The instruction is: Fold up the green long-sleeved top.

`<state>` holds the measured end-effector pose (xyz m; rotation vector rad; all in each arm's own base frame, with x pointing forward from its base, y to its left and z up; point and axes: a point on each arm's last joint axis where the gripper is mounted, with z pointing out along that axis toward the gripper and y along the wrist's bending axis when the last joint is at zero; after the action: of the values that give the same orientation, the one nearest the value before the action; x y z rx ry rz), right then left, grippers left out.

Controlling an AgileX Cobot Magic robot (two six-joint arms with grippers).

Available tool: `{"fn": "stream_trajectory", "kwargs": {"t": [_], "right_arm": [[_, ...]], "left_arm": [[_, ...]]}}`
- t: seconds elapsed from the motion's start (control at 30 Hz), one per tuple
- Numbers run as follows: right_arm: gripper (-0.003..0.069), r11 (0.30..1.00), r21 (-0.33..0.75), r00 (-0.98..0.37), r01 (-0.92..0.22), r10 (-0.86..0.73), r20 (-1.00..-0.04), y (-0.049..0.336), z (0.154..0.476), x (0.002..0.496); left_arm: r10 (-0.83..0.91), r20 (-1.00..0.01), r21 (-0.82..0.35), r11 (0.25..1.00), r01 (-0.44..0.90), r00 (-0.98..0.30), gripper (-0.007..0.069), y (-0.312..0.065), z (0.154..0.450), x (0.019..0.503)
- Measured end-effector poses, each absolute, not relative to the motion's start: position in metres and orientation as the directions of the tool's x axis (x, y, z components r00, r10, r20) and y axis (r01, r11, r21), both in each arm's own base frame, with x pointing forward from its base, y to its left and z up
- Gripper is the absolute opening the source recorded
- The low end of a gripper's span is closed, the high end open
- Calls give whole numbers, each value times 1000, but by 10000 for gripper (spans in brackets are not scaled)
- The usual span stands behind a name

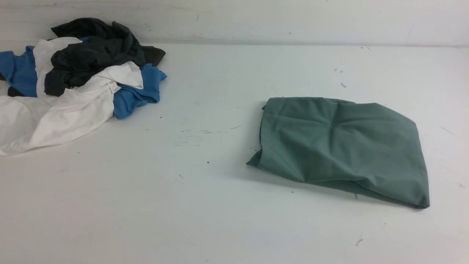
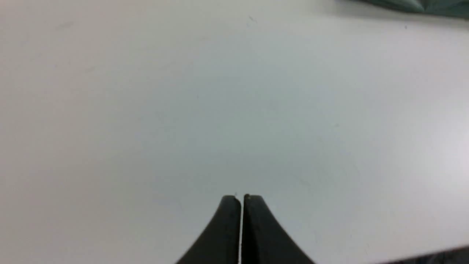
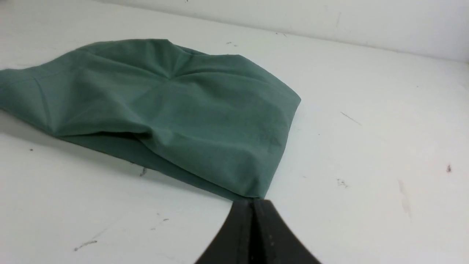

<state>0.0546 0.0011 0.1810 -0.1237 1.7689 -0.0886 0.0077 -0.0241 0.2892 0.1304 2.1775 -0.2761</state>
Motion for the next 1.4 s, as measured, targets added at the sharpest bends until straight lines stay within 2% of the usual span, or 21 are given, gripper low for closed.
{"fn": "stream_trajectory", "kwargs": {"t": [0.13,0.23,0.3,0.47,1.03,1.23,1.37,1.4], "right_arm": [[-15,997,-68,-200,-24,-72,-977,1,181,55],[-15,998,-64,-200,-23,-67,-977,1,181,55],[-15,998,-63,-200,-22,-66,-978,1,181,55],[-15,998,-63,-200,-22,-66,-978,1,181,55],[-15,998,-60,-200,-22,-63,-978,1,181,55],[-15,998,-60,-200,-22,-63,-978,1,181,55],[-15,998,-60,-200,-22,-63,-978,1,181,55],[-15,998,-60,-200,-22,-63,-978,1,181,55]], "left_arm": [[-91,-882,-185,969,162,-463,-3,-23,281,6],[-114,-916,-186,970,157,-385,-3,-22,285,8],[-84,-962,-123,982,141,-260,-3,-17,292,14],[-1,-993,-13,994,104,-117,-3,-11,297,21],[11,-991,-3,995,102,-136,-3,-11,287,26],[28,-981,16,998,60,-193,-3,-6,236,41],[-21,-961,-24,1000,7,-275,-3,-2,181,52],[-24,-962,-26,1000,5,-274,-3,-2,181,52]]}}
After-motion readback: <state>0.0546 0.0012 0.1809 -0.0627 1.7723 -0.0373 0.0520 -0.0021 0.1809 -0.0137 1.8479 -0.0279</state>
